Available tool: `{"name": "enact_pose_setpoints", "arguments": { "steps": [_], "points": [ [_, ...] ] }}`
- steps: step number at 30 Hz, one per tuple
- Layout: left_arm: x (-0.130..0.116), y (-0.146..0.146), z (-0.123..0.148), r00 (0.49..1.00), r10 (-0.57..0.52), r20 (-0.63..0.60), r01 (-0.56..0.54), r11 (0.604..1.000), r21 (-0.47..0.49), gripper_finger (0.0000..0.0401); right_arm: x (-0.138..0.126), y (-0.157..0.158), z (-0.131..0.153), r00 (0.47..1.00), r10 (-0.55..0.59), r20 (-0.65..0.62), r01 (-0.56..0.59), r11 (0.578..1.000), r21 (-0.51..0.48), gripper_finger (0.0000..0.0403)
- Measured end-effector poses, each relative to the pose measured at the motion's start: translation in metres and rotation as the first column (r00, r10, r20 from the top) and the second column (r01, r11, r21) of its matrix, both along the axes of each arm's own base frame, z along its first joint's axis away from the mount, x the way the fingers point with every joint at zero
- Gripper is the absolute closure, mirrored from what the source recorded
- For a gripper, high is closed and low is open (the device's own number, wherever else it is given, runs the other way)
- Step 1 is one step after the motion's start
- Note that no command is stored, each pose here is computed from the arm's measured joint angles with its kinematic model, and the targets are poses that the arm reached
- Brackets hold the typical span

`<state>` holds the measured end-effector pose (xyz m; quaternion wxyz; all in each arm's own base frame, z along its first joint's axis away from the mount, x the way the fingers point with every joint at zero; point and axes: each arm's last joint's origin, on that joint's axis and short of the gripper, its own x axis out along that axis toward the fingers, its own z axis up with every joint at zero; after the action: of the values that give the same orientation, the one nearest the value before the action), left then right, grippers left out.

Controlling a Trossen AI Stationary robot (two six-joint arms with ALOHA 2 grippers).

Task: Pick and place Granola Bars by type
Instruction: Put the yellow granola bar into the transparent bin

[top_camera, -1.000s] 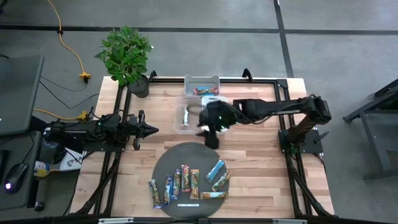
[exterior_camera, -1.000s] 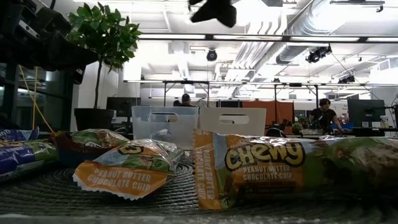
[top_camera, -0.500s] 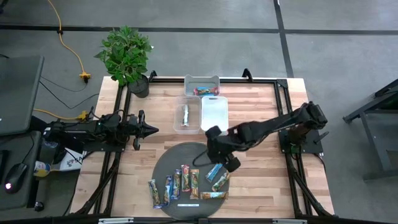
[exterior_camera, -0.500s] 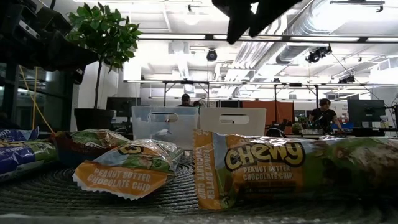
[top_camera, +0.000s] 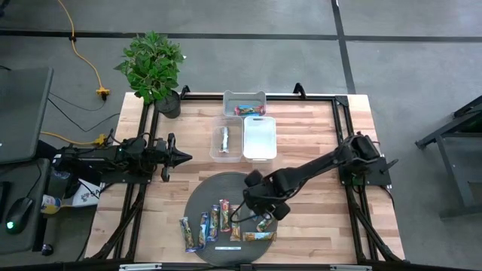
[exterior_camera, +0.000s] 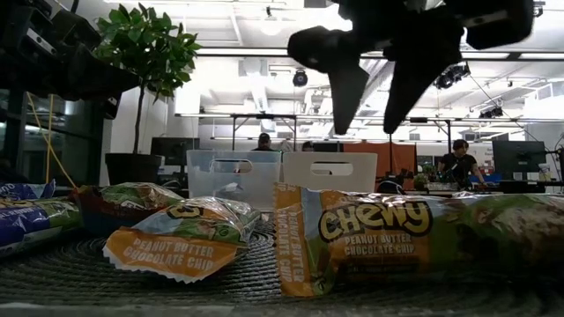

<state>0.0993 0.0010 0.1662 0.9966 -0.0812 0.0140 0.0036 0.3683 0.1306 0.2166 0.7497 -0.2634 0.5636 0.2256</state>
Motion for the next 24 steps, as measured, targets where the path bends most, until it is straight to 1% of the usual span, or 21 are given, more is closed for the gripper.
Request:
{"name": "enact_pose_setpoints", "arguments": {
  "steps": [5,11,24],
  "points": [
    [0.0,0.0,0.0,1.0,0.0,0.0,0.0,1.0,0.0,0.0401,0.002,0.007,-0.011,0.999,0.028,-0.03,-0.027,0.999,0.022,0.0205],
    [0.0,0.0,0.0,1.0,0.0,0.0,0.0,1.0,0.0,0.0401,0.007,0.016,-0.029,0.998,0.05,-0.046,-0.049,0.999,0.023,0.0205],
    [0.0,0.0,0.0,1.0,0.0,0.0,0.0,1.0,0.0,0.0401,0.015,0.021,-0.057,0.996,0.049,-0.073,-0.048,0.999,0.012,0.0205]
  ]
}}
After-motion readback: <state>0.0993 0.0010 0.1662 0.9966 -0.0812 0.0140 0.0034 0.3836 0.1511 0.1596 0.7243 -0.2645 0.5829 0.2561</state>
